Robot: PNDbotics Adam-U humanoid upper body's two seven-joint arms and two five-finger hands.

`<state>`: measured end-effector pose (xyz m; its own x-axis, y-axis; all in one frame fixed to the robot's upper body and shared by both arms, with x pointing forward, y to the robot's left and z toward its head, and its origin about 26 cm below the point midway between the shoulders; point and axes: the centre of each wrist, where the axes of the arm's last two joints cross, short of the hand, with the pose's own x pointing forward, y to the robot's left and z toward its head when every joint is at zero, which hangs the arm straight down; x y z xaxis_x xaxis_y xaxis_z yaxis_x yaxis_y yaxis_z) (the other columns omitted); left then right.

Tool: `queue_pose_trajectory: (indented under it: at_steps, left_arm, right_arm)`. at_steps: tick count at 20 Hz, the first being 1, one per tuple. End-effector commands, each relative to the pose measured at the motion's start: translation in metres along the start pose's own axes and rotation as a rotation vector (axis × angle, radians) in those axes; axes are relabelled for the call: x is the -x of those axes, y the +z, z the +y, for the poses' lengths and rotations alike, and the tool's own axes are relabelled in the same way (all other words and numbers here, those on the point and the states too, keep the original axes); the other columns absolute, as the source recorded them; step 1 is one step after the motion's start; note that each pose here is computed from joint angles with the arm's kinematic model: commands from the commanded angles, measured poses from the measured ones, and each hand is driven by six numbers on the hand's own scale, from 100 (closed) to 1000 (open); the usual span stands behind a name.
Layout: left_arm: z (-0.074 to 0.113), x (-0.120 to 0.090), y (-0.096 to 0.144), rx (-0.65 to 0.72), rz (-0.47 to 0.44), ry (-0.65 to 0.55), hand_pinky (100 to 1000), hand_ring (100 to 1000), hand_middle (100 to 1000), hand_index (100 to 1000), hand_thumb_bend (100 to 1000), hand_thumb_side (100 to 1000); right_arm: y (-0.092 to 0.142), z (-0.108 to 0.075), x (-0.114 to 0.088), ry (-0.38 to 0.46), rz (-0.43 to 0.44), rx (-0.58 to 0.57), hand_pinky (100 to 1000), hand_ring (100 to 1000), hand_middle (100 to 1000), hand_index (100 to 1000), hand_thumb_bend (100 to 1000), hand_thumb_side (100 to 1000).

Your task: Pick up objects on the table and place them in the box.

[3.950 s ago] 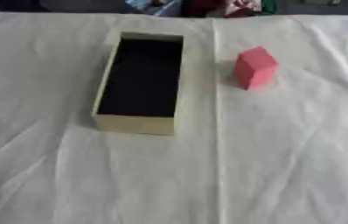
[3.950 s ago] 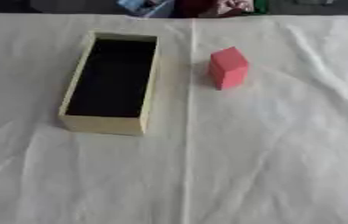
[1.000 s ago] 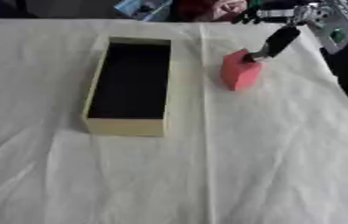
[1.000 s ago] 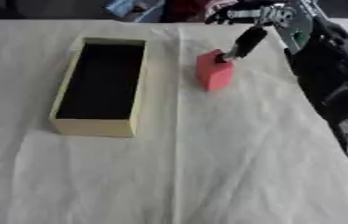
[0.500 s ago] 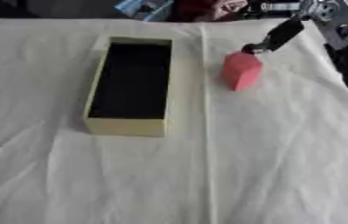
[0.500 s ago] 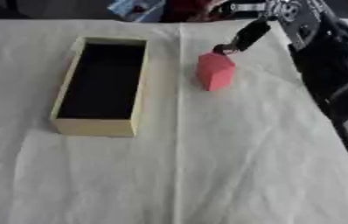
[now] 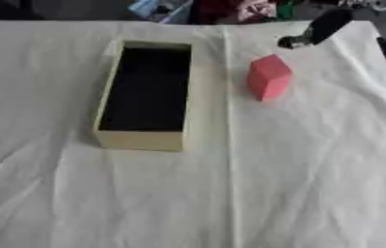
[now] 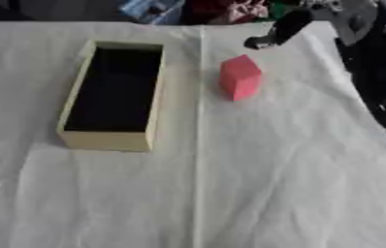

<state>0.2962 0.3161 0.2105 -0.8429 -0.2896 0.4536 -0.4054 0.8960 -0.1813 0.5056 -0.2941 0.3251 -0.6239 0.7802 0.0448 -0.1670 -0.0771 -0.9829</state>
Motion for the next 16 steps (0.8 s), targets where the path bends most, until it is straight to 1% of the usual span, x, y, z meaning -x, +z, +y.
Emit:
queue_pose_trajectory:
  at_steps: [1,5,10,16]
  left_arm:
    - [-0.002,-0.007,-0.007,0.013,-0.036,0.013,568,559,517,656,175,100]
    - [-0.002,-0.007,-0.008,0.013,-0.037,0.014,568,559,517,656,176,100]
    - [-0.003,-0.007,-0.008,0.013,-0.037,0.017,568,559,515,655,178,100]
    - [-0.004,-0.007,-0.008,0.012,-0.035,0.021,568,560,516,655,176,100]
  right_arm:
    - [0.012,-0.014,0.003,0.258,-0.176,-0.272,953,984,976,1000,420,267]
    - [0.011,-0.007,0.005,0.284,-0.188,-0.302,953,985,978,1000,442,252]
    - [0.009,-0.001,0.005,0.317,-0.197,-0.342,955,989,985,1000,460,259]
    - [0.003,0.006,0.005,0.33,-0.213,-0.371,953,987,985,1000,469,258]
